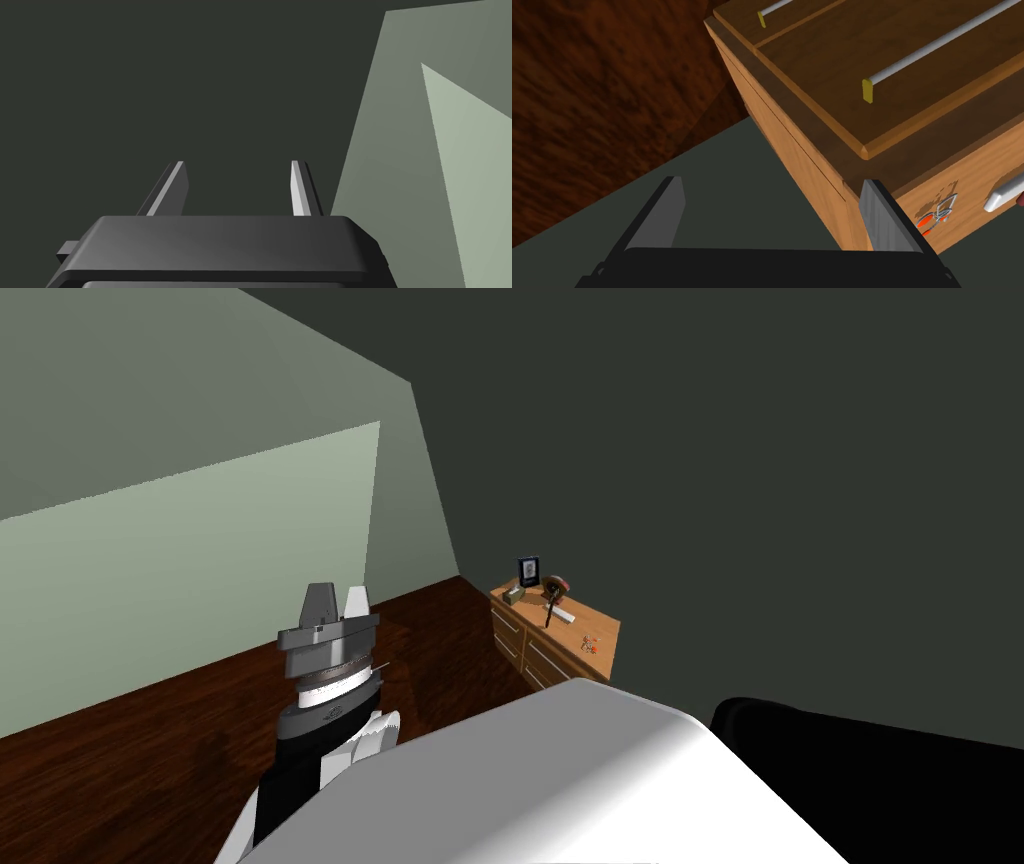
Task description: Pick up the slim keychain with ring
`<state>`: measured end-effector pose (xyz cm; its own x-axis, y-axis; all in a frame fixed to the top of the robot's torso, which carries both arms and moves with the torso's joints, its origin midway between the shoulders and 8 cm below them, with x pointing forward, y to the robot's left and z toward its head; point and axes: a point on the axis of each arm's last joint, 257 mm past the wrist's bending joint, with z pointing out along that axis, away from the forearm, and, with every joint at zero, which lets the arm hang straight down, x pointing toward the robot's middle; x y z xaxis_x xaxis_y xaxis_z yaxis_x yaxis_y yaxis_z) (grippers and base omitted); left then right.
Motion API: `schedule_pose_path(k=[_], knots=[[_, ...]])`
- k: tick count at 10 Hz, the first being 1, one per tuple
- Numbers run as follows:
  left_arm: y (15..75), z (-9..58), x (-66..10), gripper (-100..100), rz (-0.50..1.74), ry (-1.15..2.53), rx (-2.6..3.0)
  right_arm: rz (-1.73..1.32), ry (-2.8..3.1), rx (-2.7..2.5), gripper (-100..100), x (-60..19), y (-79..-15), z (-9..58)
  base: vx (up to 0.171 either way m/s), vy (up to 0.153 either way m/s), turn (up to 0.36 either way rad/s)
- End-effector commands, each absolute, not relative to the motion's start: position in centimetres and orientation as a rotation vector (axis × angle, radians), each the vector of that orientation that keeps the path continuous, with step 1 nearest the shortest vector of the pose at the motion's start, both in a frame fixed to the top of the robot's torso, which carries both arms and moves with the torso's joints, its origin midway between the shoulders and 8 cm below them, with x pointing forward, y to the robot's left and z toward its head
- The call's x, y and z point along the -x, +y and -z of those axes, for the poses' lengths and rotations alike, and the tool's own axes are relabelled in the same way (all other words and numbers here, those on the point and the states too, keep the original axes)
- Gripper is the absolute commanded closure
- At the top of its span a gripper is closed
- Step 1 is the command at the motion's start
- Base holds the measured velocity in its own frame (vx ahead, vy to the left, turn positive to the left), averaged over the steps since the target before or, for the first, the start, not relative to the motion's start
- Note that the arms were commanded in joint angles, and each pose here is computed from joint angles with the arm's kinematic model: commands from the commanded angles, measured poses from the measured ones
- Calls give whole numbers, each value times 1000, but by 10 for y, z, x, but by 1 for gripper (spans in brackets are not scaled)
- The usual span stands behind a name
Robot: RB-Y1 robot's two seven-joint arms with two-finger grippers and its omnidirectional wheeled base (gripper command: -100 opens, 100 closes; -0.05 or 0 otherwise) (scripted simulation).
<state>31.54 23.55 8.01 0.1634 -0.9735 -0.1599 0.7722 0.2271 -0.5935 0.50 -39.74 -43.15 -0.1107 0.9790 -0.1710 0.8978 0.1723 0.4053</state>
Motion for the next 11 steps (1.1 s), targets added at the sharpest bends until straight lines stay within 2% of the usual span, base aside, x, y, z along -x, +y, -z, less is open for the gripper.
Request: schedule_pose_path(k=[1, 4, 6, 11], knots=[[236, -80, -315, 0, 1298, 575, 422, -165, 2128, -1799, -100, 31, -414, 438, 80, -22, 481], [236, -80, -315, 0, 1298, 576, 422, -43, 2194, -1803, -100, 59, -437, 438, 69, -28, 285], [236, -80, -315, 0, 1298, 576, 422, 57, 2241, -1789, -100, 75, -460, 435, 100, -48, 443], [236, -80, -315, 0, 1298, 576, 422, 207, 2295, -1722, -100, 79, -505, 426, 99, -61, 344]])
